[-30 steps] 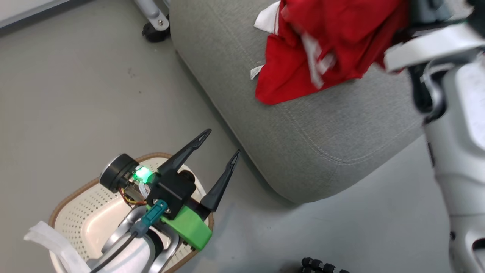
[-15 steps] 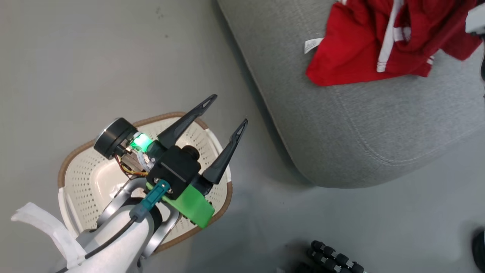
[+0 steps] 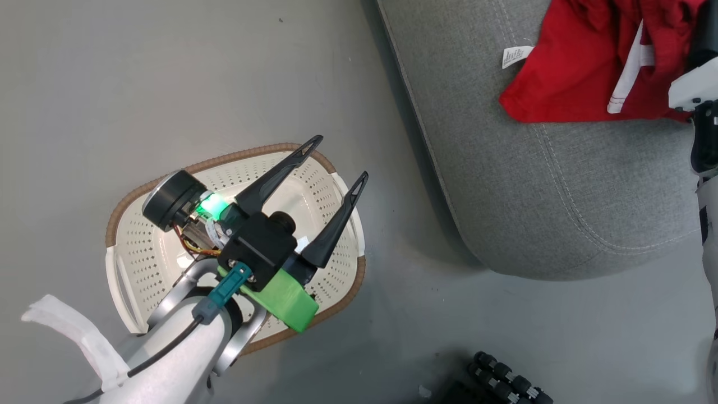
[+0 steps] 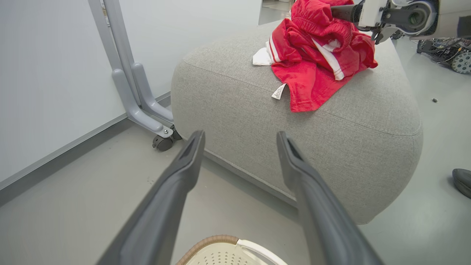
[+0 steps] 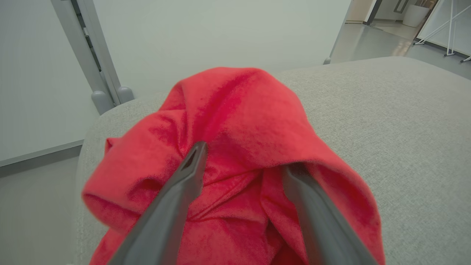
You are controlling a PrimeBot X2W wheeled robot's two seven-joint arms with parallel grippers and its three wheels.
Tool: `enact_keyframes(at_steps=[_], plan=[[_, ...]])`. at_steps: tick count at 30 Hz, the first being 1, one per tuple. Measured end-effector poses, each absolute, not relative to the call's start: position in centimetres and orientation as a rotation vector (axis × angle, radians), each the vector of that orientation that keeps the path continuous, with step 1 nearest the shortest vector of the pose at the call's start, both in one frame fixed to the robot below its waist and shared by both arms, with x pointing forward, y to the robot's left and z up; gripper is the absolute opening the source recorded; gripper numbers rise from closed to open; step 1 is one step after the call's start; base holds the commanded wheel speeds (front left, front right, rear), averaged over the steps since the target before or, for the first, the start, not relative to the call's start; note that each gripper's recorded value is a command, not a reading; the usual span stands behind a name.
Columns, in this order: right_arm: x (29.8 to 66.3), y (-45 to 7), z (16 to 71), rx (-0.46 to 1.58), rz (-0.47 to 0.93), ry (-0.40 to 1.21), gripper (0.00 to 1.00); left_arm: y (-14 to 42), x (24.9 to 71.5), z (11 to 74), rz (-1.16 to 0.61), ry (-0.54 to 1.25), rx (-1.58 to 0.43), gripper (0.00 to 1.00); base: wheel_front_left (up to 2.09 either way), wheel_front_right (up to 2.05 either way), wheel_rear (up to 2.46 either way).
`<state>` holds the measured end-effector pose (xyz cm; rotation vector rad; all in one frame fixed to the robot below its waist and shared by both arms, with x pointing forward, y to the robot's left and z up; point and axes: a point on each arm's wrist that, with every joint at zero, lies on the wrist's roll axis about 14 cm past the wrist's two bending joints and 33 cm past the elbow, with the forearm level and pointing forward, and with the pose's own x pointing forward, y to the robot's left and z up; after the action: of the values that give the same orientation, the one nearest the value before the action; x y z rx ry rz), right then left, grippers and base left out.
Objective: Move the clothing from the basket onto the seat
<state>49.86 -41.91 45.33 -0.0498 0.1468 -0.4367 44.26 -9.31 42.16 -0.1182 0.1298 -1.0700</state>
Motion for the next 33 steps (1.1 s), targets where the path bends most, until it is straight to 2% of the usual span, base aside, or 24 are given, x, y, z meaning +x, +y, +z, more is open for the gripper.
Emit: enact_keyframes(at_steps=[7,17,33], plan=[[47.3,-41.3,45.7,-0.053,-0.439,0.128,1.0,-8.9,44.6,43.5,-1.016,0.093,-0.122,1.0,0.0,0.0,0.0],[43.4,-36.7,46.8,-0.045,-0.383,0.06,1.0,-6.3,44.3,45.4,-0.885,0.053,-0.16,1.0,0.0,0.0,0.0],[41.3,-25.7,49.4,0.011,-0.141,-0.029,1.0,1.6,44.4,47.3,-0.563,0.019,-0.15,1.0,0.0,0.0,0.0]])
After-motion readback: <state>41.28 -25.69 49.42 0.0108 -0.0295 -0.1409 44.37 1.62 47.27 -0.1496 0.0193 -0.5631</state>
